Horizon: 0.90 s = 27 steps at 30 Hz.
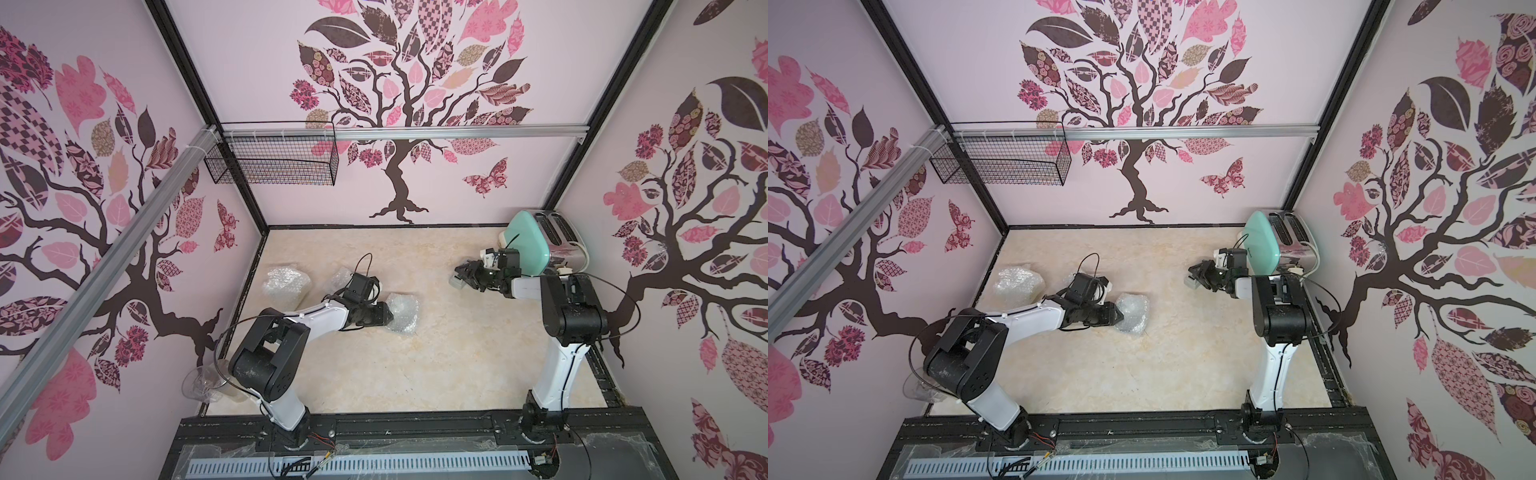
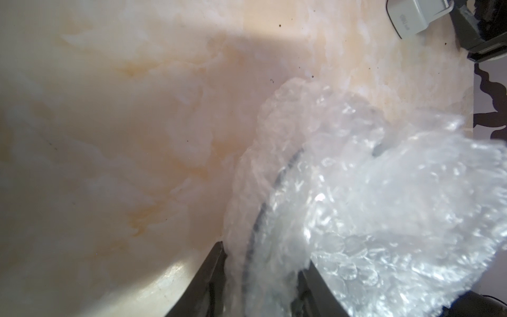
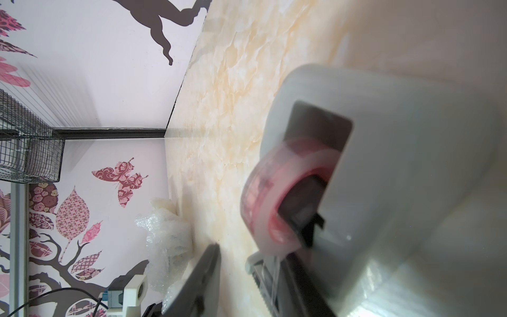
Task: Wrap bowls in bubble wrap
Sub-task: Tear off the tape using the Tape Cutter.
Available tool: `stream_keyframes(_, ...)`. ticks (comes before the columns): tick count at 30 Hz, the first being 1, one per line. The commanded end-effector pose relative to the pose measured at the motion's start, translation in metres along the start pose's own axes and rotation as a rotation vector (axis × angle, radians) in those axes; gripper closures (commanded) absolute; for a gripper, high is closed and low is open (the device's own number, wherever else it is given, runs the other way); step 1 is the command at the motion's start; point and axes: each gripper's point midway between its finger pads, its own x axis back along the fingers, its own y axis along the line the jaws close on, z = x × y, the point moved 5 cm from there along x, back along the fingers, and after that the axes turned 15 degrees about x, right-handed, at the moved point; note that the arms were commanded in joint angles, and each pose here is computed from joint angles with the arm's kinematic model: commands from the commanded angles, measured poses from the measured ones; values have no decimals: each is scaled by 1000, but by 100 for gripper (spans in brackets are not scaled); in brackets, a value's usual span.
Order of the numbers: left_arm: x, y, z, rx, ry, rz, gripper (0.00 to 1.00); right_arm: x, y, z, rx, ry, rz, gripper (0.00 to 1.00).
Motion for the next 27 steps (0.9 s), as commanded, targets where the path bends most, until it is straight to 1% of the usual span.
stream_keyframes(1,-7,4,7,-6,40,-28,61,-2,0,5,-20,18,-31,68)
stream_keyframes(5,-7,5,7,-7,42,-29,61,-2,-1,6,-23,17,-36,75)
stream_keyframes(16,-7,4,7,-7,45,-29,61,2,3,5,-17,7,-33,85)
stream_keyframes(21,-7,5,8,-7,45,-30,61,5,6,6,-14,1,-32,93)
stream_keyframes(24,-7,4,8,-8,45,-31,61,8,10,3,-3,-11,-42,100)
stream_keyframes(27,-7,4,8,-8,45,-31,61,12,17,1,7,-28,-60,100)
